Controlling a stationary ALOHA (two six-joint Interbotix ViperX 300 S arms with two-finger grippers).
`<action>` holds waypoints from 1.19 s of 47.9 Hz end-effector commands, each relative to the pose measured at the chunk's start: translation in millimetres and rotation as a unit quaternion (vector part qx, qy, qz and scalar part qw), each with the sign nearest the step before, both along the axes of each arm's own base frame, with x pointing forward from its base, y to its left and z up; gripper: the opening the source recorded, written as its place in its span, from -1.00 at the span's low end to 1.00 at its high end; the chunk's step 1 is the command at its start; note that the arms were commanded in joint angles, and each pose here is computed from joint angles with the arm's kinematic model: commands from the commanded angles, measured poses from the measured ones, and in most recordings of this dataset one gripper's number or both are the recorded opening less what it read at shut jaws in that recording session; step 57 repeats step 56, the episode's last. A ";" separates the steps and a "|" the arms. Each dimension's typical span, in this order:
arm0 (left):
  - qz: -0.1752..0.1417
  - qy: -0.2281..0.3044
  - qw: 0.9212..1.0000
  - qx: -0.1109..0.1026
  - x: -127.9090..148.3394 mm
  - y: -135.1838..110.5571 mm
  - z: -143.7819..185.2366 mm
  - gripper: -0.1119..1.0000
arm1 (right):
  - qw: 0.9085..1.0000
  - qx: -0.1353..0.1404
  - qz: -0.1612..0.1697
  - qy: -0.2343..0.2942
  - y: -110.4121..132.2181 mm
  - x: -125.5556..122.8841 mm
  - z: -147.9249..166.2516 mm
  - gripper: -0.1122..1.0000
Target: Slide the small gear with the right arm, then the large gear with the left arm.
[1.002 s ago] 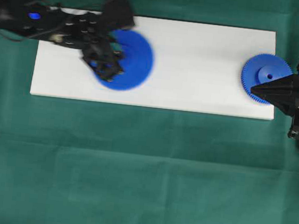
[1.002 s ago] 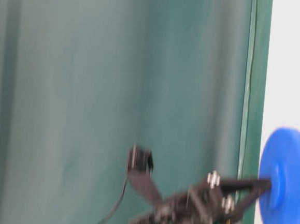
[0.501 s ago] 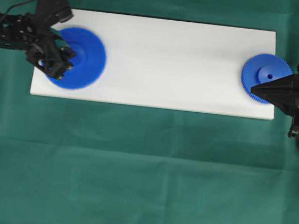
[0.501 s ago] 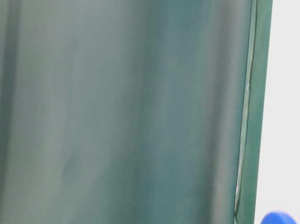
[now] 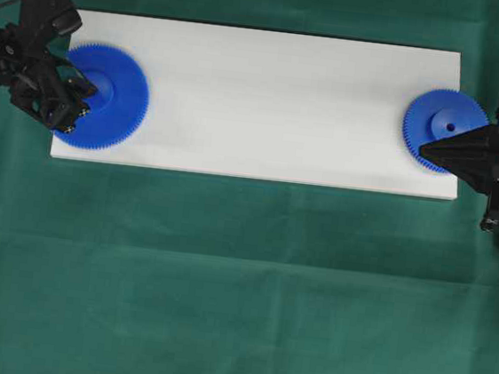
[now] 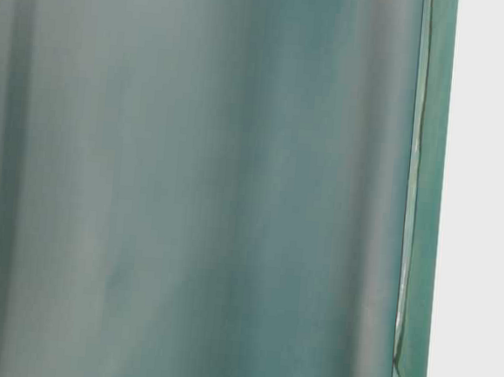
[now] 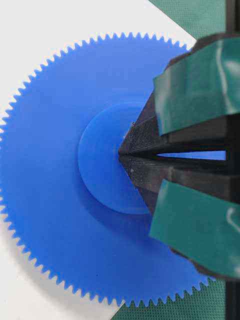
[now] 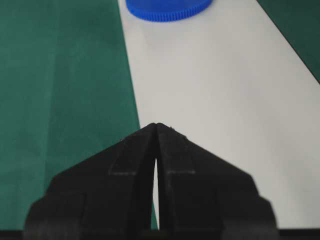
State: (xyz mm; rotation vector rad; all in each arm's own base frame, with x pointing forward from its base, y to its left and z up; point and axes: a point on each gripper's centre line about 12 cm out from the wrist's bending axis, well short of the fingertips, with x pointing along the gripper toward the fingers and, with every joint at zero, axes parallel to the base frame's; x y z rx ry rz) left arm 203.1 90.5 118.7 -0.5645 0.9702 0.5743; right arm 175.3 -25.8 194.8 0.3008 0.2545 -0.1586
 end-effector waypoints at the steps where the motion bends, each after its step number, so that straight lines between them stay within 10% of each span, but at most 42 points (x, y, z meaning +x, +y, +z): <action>1: 0.003 0.009 1.000 -0.005 -2.8 -0.2 -4.5 -0.80 | 1.000 0.000 0.001 -0.006 0.0 2.7 4.7 0.11; 57: -0.055 -0.126 0.989 0.060 24.1 -12.2 74.4 -0.80 | 1.000 0.000 0.002 -0.010 0.0 3.8 7.3 0.11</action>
